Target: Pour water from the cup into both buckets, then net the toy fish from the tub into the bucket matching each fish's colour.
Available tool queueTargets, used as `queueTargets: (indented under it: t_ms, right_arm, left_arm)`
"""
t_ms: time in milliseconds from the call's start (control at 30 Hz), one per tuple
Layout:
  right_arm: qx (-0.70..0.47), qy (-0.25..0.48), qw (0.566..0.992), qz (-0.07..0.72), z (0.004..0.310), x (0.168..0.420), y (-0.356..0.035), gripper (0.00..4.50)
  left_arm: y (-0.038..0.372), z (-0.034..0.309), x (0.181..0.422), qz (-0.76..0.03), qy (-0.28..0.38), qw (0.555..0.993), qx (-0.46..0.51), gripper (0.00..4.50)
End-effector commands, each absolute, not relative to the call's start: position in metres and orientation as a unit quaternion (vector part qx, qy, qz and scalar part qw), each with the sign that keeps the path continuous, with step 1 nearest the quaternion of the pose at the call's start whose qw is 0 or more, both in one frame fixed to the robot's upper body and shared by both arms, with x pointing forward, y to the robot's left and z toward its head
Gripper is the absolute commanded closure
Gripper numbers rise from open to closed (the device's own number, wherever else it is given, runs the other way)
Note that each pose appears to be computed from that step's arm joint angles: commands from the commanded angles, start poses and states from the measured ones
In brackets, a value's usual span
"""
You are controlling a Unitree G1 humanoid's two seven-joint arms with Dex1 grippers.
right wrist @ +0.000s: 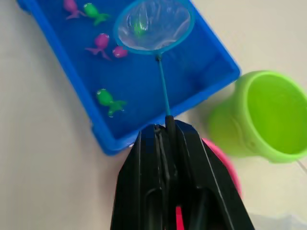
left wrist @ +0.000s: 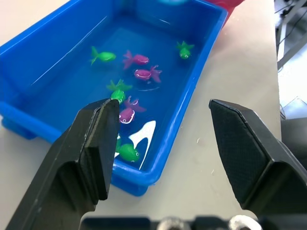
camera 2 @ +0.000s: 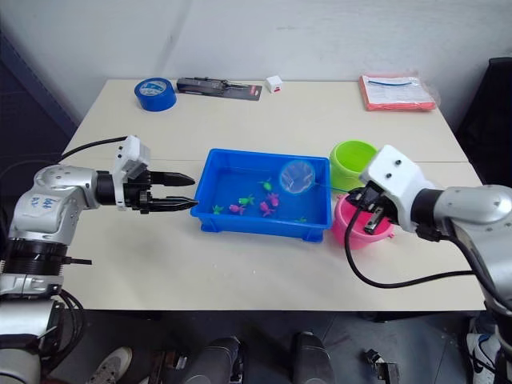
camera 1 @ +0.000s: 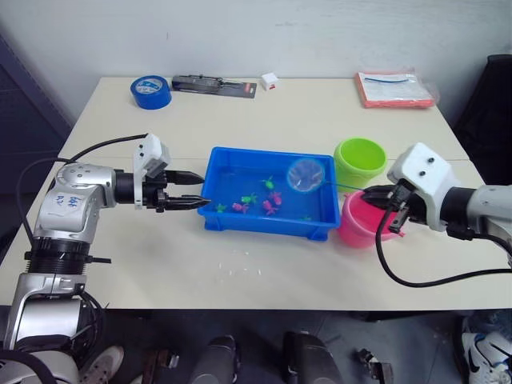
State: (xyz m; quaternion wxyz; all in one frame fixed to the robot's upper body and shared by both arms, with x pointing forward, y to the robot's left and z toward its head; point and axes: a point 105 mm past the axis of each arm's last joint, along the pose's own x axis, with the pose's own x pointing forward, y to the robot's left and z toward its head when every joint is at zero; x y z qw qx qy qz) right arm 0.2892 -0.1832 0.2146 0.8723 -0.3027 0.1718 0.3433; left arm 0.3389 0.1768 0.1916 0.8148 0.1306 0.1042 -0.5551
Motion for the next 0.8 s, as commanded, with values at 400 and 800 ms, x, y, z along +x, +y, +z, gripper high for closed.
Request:
queueTargets:
  t_ms: [400, 800]
  right_arm:
    - [-0.366, 0.231, 0.857, 0.282, 0.207, 0.327, -0.189, 3.7]
    - [-0.398, 0.267, 0.819, 0.316, 0.184, 0.324, -0.183, 3.7]
  left_arm:
    - [0.173, 0.203, 0.327, -0.553, 0.084, 0.818, 0.136, 1.24]
    - [0.176, 0.202, 0.32, -0.547, 0.085, 0.822, 0.135, 1.24]
